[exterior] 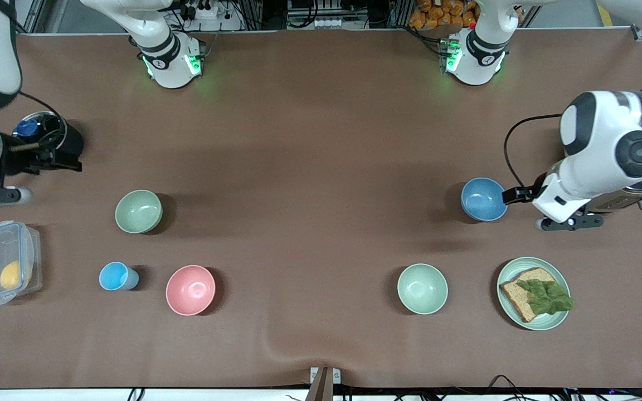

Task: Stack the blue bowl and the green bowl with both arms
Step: 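Grasp the green and blue bowls with the right and left grippers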

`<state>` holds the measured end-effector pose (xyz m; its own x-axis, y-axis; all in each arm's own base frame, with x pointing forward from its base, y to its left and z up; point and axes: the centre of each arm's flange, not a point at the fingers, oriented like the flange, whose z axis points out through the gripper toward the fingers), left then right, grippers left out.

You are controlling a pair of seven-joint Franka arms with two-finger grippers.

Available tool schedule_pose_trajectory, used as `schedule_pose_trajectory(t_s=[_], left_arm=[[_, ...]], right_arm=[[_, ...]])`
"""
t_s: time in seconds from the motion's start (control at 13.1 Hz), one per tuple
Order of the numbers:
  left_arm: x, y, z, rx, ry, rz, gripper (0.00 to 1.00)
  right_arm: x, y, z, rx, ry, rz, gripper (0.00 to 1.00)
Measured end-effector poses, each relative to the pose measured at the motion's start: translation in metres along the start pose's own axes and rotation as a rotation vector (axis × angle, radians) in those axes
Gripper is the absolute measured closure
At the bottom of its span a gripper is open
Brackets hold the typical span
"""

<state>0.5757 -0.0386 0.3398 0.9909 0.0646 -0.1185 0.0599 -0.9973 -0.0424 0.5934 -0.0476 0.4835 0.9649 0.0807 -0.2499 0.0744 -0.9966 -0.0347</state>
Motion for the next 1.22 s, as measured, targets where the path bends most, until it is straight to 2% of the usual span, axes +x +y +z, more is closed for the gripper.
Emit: schedule_pose_trajectory(t_s=[0.38,0.61,0.76,0.91,1.07,1.14,1.22], left_arm=[[-0.012,-0.018,0.062,-0.001,-0.048,-0.030,0.00],[-0.017,-0.032,0.094,-0.005,-0.070,-0.054,0.00],[-0.018,-0.036,0.117,-0.009,-0.073,-0.063,0.00],[-0.018,-0.038,0.136,-0.012,-0.071,-0.066,0.04],[-0.017,-0.039,0.147,-0.013,-0.074,-0.069,0.21],[-0.017,-0.039,0.148,-0.013,-0.074,-0.070,0.21],[-0.017,-0.039,0.148,-0.013,-0.073,-0.070,0.26]], right_arm=[[0.053,0.025,0.090,0.010,-0.058,-0.003,0.00],[0.077,0.031,0.134,0.009,-0.057,-0.081,0.00],[0.087,0.043,0.167,0.018,-0.079,-0.118,0.00],[0.090,0.050,0.197,0.033,-0.118,-0.141,0.00],[0.094,0.054,0.228,0.048,-0.148,-0.167,0.00],[0.095,0.058,0.246,0.066,-0.163,-0.167,0.00],[0.096,0.061,0.265,0.097,-0.176,-0.163,0.00]])
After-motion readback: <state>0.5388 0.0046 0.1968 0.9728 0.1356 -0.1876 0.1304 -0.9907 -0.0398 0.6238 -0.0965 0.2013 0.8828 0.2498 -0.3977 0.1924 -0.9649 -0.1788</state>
